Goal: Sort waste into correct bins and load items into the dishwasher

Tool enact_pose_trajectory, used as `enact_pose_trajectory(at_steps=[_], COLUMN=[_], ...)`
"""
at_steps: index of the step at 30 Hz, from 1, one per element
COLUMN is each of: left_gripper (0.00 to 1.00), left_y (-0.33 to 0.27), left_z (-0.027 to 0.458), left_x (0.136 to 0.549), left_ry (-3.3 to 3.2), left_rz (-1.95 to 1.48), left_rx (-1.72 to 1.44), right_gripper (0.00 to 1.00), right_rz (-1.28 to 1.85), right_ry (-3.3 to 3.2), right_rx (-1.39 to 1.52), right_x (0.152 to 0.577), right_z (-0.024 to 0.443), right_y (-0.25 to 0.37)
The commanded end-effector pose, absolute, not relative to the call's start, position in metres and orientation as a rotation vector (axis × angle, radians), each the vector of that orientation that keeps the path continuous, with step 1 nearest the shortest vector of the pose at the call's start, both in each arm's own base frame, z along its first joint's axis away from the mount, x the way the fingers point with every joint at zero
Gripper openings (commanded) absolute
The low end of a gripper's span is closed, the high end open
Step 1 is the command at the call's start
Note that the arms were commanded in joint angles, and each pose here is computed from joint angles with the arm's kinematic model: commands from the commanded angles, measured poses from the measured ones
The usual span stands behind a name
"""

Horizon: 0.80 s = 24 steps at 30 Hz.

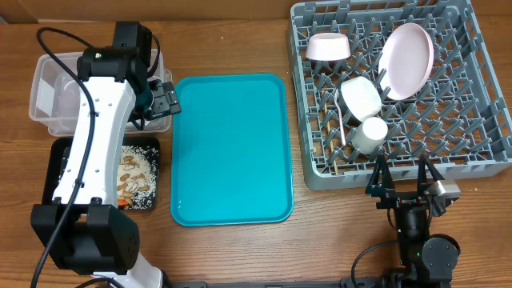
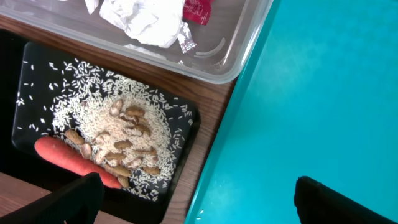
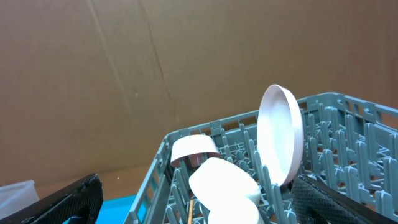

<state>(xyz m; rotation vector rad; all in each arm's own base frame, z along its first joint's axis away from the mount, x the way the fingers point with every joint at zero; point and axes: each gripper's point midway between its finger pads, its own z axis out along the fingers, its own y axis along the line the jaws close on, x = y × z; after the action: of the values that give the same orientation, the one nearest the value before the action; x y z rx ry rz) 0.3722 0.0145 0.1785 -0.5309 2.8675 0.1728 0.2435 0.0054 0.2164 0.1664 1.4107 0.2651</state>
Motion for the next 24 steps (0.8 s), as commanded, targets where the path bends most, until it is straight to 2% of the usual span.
enact_pose_trajectory(at_steps=[1, 7, 24], left_gripper=[1.00, 1.00, 1.00], left_y=[0.017, 0.017, 0.017], left_z=[0.196, 0.196, 0.196], left_x=[0.373, 0.373, 0.373], left_ry=[2.813, 2.813, 2.813], left_rz=[0.172, 0.172, 0.172], left_rx=[-0.545, -0.545, -0.543], right_gripper=[1.00, 1.00, 1.00], right_rz=[0.223, 0.153, 0.099], right_ry=[1.450, 1.595, 1.587], right_rx=[0.141, 0.094, -0.005], right_x=[0.245, 0.246, 0.246], right_z=[0.204, 0.169, 0.172], right_y=[0.005, 0.005, 0.008])
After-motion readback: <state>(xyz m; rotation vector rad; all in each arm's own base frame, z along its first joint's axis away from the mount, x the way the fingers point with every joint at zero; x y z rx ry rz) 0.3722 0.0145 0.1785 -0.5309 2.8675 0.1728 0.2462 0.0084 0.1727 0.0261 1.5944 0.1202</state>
